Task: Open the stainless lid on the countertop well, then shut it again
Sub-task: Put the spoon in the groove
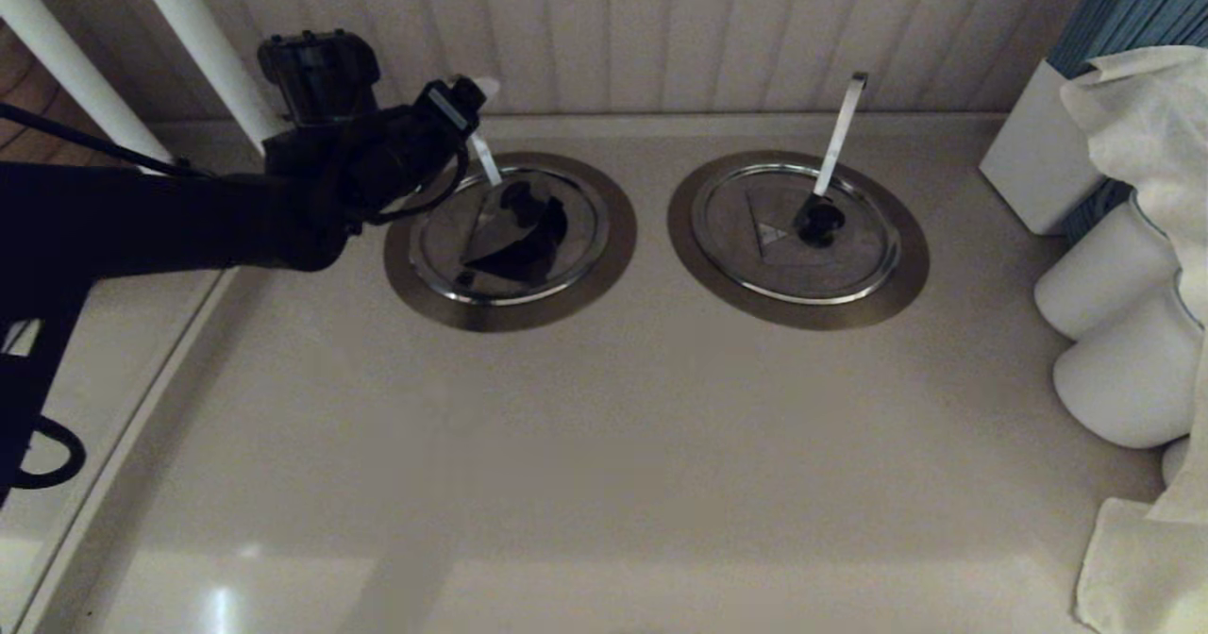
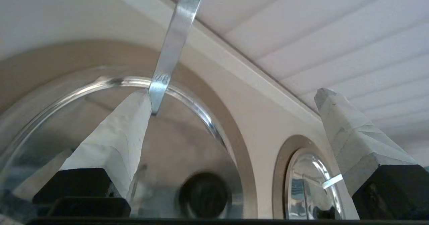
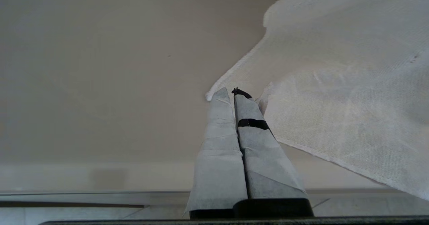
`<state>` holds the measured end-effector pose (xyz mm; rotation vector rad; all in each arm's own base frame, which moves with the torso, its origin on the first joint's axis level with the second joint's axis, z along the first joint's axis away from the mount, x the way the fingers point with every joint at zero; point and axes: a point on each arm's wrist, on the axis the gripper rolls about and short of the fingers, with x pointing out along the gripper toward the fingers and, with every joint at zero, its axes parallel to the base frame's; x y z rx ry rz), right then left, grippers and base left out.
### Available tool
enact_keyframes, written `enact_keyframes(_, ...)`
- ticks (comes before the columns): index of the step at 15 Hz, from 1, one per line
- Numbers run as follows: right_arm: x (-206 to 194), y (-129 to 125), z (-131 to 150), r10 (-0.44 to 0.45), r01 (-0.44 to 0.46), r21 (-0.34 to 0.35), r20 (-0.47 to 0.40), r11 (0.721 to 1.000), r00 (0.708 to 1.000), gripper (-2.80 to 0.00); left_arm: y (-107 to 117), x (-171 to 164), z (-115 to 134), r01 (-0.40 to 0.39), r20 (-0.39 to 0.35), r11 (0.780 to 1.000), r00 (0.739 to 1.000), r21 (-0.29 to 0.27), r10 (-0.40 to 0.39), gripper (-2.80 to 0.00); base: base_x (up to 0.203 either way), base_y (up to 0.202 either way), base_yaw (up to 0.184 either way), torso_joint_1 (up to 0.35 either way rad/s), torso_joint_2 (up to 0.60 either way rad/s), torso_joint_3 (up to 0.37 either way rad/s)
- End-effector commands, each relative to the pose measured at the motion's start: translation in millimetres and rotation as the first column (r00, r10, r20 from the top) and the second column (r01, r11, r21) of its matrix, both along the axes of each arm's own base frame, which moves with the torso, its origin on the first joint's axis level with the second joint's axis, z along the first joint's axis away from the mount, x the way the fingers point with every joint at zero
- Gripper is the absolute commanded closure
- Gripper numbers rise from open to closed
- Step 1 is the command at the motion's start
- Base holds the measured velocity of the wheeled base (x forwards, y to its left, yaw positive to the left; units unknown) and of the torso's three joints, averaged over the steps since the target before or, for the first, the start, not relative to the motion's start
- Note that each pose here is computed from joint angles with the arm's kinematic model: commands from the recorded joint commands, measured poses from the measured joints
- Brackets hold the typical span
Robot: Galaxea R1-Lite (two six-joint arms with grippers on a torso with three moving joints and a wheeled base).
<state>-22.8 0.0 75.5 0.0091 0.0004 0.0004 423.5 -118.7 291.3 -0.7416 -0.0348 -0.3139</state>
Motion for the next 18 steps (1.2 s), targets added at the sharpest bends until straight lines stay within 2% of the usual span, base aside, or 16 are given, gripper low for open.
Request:
enact_keyframes(1, 0, 0, 0, 0.001, -0.001, 0.000, 0.000, 1.000, 1.000, 0.00, -7, 21, -22, 0.014, -0.026, 1.000, 1.000, 0.005, -0.013, -2.80, 0.000, 0.000, 0.000, 0.000, 0.00, 0.000)
enact_keyframes(5, 0, 0, 0, 0.000, 0.000, 0.000, 0.000, 1.000, 1.000, 0.00, -12, 39, -43, 0.039, -0.048, 0.999, 0.998, 0.022, -0.038, -2.80, 0.000, 0.000, 0.000, 0.000, 0.00, 0.000)
enact_keyframes(11, 0, 0, 0, 0.000, 0.000, 0.000, 0.000, 1.000, 1.000, 0.00, -15, 54, -54, 0.044, -0.035, 0.999, 0.998, 0.030, -0.043, -2.80, 0.000, 0.000, 0.000, 0.000, 0.00, 0.000)
enact_keyframes(13, 0, 0, 0, 0.000, 0.000, 0.000, 0.000, 1.000, 1.000, 0.00, -17, 61, -66, 0.047, -0.047, 0.998, 0.998, 0.033, -0.045, -2.80, 0.000, 0.000, 0.000, 0.000, 0.00, 0.000)
enact_keyframes(18, 0, 0, 0, 0.001, -0.001, -0.001, 0.000, 1.000, 1.000, 0.00, -17, 58, -57, 0.075, -0.008, 0.997, 0.997, 0.027, -0.075, -2.80, 0.000, 0.000, 0.000, 0.000, 0.00, 0.000)
